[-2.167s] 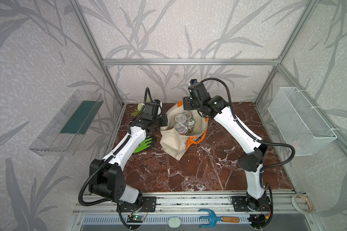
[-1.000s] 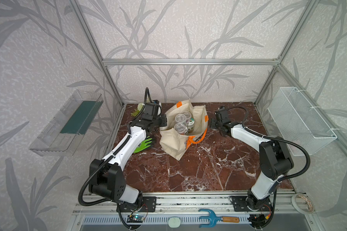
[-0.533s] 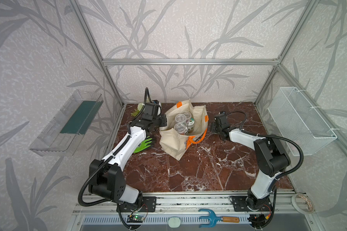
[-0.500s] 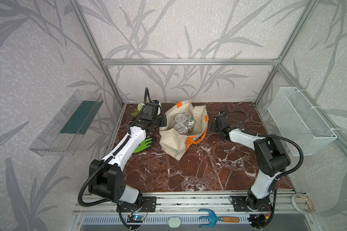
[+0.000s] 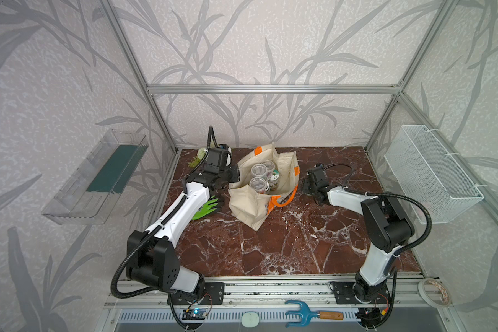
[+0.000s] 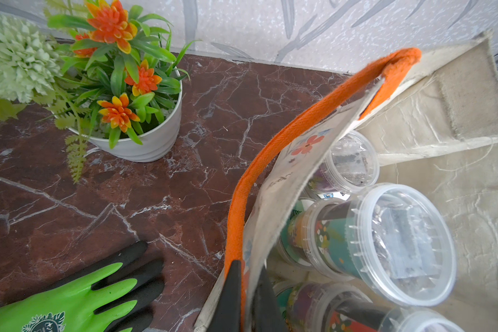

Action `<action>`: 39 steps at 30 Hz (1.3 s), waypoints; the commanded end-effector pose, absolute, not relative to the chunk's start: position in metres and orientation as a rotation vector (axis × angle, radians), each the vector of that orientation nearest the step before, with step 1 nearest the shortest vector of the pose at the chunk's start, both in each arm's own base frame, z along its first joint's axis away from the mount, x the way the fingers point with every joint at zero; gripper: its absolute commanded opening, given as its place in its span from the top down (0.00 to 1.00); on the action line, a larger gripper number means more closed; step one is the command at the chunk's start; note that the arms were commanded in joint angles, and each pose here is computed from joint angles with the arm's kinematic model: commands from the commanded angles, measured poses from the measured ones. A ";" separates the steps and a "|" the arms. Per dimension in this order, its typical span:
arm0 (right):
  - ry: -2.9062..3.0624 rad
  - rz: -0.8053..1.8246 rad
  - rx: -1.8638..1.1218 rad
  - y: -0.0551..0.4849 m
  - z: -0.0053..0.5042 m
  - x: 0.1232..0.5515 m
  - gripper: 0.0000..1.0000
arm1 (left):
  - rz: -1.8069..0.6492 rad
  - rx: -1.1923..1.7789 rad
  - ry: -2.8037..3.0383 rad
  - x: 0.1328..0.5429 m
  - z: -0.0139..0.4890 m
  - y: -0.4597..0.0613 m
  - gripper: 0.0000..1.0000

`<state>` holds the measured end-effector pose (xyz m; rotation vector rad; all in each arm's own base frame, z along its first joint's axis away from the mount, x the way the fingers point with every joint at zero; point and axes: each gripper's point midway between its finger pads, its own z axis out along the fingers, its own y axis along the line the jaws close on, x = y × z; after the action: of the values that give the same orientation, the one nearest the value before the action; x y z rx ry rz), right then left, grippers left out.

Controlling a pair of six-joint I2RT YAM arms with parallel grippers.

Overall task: Take out the seed jars from the canvas bag
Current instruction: Place the seed jar at the center of the board, then pick up the seed jar from the canvas bag.

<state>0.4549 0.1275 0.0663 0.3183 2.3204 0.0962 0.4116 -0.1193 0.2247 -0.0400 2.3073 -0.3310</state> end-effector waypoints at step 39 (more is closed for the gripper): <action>2.262 0.285 -0.400 0.304 0.298 0.334 0.00 | -0.311 -0.076 2.297 0.403 0.230 -0.112 1.00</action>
<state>0.3357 0.2889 0.3056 -0.3397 2.2269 0.2561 0.4092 -0.1169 0.2266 -0.0628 2.3036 -0.3266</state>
